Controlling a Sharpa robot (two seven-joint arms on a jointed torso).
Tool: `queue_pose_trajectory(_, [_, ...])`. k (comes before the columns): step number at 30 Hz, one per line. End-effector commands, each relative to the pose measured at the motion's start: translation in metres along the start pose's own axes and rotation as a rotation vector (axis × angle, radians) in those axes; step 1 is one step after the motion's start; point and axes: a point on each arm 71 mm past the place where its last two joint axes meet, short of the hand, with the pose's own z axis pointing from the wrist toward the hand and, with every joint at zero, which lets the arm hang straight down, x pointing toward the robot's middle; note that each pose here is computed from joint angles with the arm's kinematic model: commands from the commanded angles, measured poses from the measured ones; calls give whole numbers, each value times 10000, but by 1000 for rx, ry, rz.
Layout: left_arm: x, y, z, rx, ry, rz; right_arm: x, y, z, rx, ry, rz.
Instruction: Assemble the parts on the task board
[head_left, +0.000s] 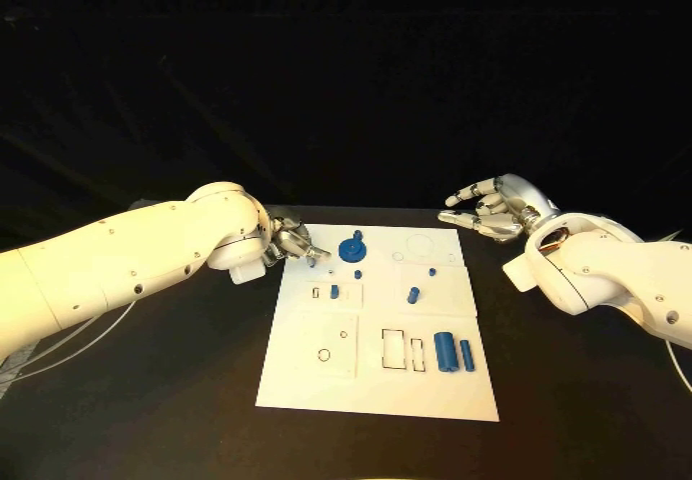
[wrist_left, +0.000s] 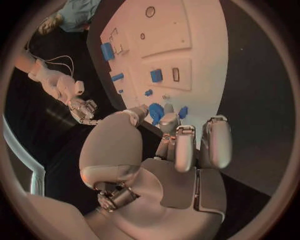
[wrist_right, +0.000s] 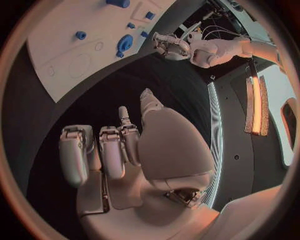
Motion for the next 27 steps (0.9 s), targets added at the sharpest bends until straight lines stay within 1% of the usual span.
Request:
queue_pose_trajectory(1, [-61,-6,19,7,-12,-6,3,7,2,-12,1,-3])
queue_pose_trajectory(6, [-148,20,60,-11,-33,25,5,7,4,-12,1,-3])
queue_pose_trajectory(12, [-188,47,101,-31,-27,42,8,9,5,-12,2,-3])
queue_pose_trajectory(20, [-217,67,164,-55,-21,62,10,11,5,-12,3,-2])
queue_pose_trajectory(27, [-200,61,238,-72,-10,75,14,14,6,-13,4,-2])
